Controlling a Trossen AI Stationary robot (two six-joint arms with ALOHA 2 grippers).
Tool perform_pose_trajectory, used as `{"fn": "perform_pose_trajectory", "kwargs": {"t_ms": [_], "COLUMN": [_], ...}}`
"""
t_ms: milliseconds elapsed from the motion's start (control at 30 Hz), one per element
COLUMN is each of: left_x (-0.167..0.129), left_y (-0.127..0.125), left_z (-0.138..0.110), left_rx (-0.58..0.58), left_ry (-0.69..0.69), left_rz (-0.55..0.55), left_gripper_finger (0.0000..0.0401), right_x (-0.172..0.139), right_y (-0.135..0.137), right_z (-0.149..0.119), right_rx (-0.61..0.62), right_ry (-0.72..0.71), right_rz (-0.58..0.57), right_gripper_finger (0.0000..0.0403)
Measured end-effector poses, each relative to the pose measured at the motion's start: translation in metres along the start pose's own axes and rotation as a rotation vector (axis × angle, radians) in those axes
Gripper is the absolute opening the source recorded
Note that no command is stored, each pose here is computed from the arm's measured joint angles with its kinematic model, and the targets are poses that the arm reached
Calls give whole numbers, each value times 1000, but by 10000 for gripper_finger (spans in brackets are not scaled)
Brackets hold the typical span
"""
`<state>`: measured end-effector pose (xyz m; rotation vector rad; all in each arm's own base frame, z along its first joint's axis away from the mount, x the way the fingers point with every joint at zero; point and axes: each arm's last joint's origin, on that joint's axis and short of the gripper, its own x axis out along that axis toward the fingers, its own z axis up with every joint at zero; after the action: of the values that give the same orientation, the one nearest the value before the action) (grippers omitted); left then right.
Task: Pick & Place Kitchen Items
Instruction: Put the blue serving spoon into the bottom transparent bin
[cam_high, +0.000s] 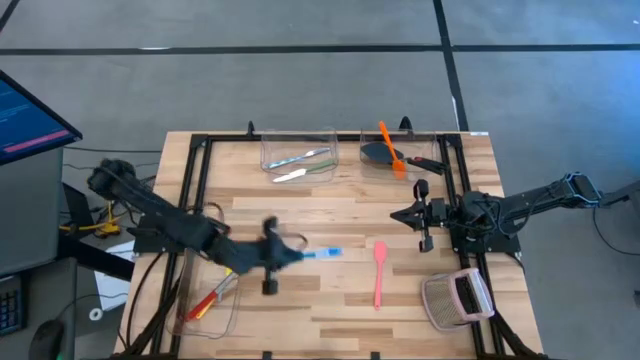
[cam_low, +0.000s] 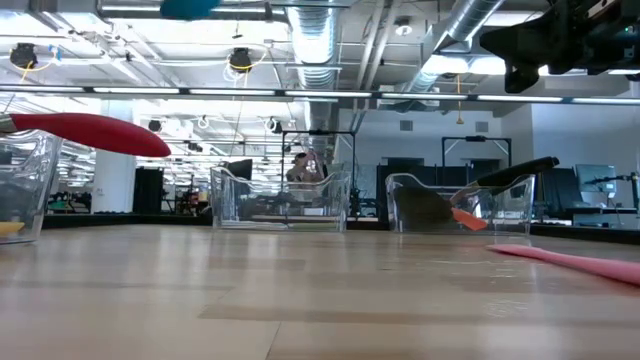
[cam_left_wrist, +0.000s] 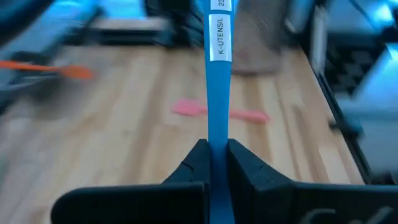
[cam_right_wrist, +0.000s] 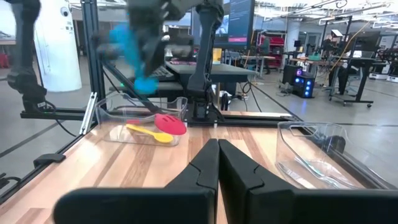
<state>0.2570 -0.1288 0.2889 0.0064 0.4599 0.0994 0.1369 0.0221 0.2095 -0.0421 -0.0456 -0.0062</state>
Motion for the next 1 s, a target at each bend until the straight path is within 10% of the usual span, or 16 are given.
{"fn": "perform_pose_trajectory", "kwargs": {"t_ms": [367,1000], "left_x": [-71,-106], "left_y": [37,3], "left_z": [-17,-91], "left_rx": [-316,-478], "left_ry": [132,178], "left_rz": [211,201], "left_gripper_finger": [3,3], "right_x": [0,-1], "right_y": [0,4], "right_z": [-3,-4], "right_rx": [23,70], "right_ry": [25,47], "right_rz": [2,29], "right_gripper_finger": [1,1]}}
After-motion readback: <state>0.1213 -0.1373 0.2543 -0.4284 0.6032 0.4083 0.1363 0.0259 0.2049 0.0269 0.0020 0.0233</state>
